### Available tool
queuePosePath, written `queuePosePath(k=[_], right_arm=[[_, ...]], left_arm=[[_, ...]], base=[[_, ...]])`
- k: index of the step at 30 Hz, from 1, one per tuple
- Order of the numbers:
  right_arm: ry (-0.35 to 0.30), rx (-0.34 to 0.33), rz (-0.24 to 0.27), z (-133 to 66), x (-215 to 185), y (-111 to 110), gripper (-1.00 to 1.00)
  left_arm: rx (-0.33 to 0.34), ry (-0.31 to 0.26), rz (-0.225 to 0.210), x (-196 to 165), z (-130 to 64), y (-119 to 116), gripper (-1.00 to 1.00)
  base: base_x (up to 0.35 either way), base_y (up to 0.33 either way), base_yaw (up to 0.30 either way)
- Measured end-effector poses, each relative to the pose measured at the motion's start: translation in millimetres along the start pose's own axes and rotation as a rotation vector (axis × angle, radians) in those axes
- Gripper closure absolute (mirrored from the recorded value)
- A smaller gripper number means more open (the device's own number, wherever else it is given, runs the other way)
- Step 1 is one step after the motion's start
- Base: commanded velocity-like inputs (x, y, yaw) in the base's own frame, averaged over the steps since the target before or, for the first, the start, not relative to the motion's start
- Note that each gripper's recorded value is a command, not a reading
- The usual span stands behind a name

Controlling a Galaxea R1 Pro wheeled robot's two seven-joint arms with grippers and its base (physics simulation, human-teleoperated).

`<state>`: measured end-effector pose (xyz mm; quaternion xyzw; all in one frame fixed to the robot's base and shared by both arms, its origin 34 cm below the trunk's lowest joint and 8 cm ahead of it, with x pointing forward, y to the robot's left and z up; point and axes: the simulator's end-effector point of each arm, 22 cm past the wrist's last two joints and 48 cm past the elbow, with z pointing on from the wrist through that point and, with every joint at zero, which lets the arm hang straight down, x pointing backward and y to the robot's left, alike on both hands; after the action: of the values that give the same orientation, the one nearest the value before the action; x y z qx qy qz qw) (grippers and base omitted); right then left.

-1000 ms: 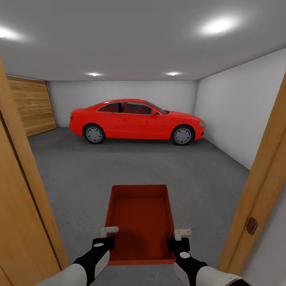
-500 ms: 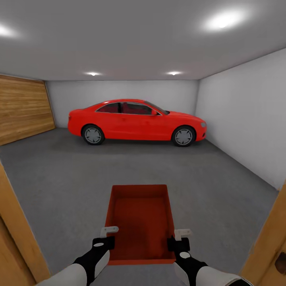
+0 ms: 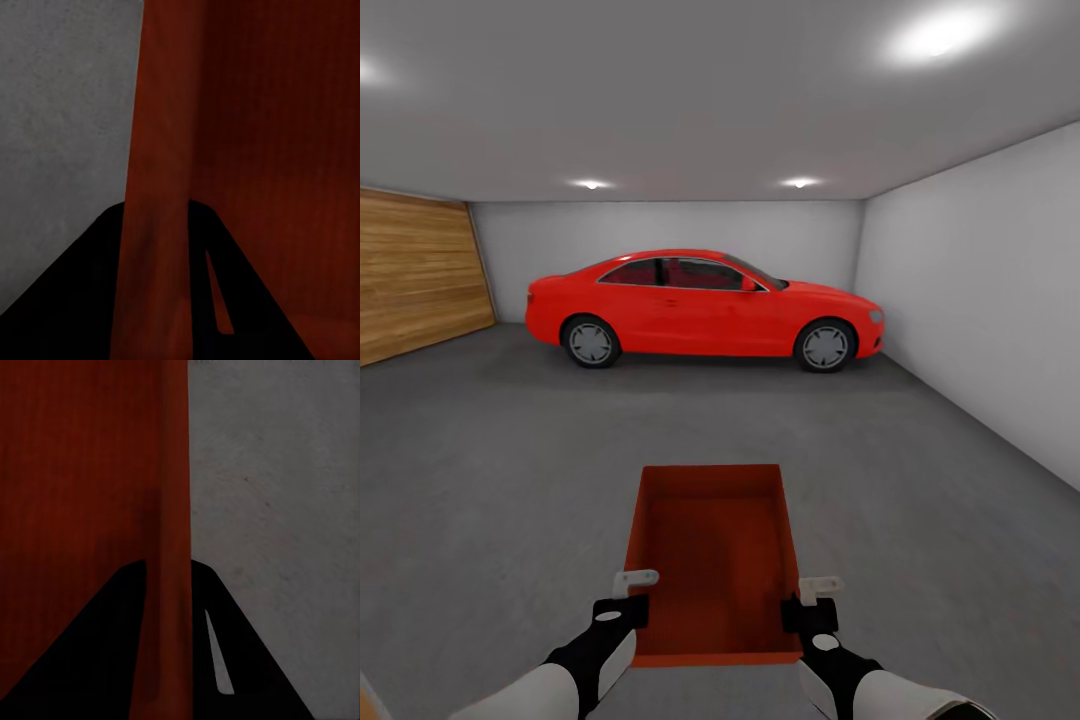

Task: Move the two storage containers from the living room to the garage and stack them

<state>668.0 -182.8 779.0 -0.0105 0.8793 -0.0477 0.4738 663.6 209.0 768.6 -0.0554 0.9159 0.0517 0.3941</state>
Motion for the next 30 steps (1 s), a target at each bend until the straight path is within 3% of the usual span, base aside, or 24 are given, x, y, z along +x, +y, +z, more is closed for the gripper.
queuePosePath(k=[30], right_arm=[[0.0, 0.0, 0.0, 0.0, 0.2, -0.1, 1.0]], left_arm=[[0.0, 0.0, 0.0, 0.1, 0.0, -0.2, 1.0]], base=[[0.322, 0.0, 0.0]])
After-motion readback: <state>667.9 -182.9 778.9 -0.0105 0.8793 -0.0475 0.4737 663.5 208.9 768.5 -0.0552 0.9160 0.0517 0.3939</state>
